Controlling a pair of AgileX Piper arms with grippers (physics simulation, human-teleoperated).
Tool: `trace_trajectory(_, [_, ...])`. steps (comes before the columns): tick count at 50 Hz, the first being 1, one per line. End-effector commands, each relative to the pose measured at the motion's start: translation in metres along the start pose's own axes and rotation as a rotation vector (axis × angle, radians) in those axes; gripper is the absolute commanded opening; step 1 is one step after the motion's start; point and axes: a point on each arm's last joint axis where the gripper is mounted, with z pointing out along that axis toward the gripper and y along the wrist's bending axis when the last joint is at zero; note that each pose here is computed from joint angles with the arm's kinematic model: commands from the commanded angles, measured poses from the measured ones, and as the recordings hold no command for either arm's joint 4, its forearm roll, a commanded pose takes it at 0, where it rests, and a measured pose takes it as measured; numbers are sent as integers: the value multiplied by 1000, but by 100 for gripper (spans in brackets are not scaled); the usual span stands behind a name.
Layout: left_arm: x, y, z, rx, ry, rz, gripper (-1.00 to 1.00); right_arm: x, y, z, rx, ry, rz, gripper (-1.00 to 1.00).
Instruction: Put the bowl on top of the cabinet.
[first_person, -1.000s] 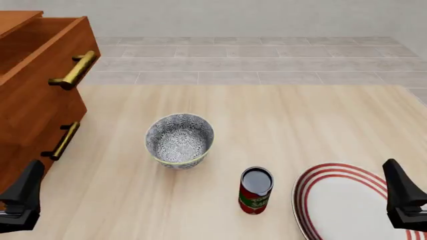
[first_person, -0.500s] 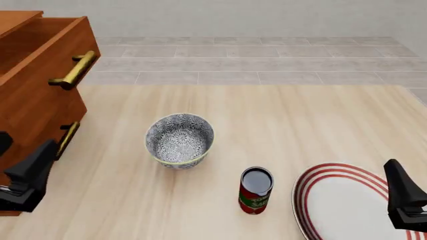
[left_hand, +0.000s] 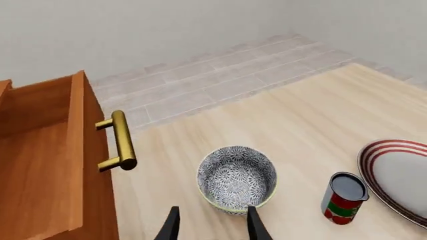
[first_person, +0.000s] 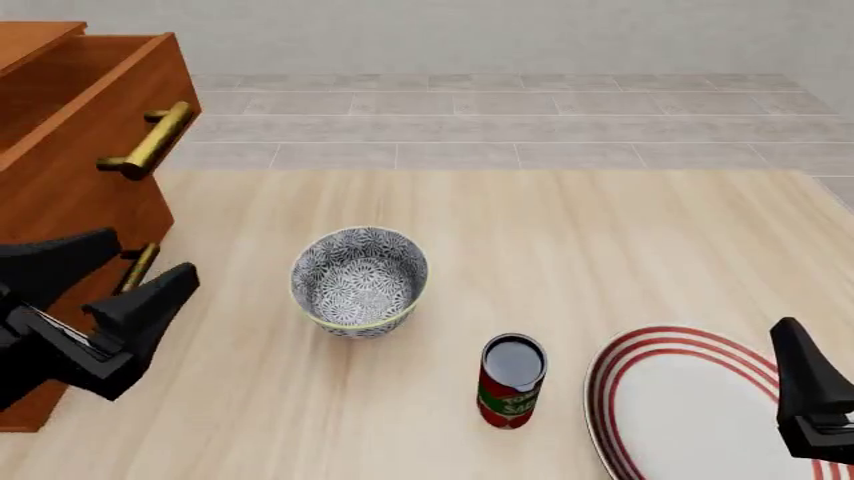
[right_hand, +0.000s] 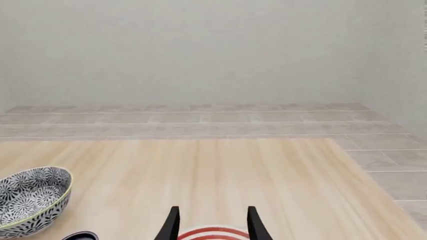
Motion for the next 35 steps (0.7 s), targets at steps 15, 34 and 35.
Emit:
trace_trajectory(15, [1,-16,72,101,201,9,100,-1,0,0,5,-3,-3,100])
trace_trajectory(34, [23,-7,114,54,323,59,100,0,0,0,1,0,-7,100])
trace_trajectory(35, [24,-6,117,52,333,51,100,0,0,0,1,0,-7,100])
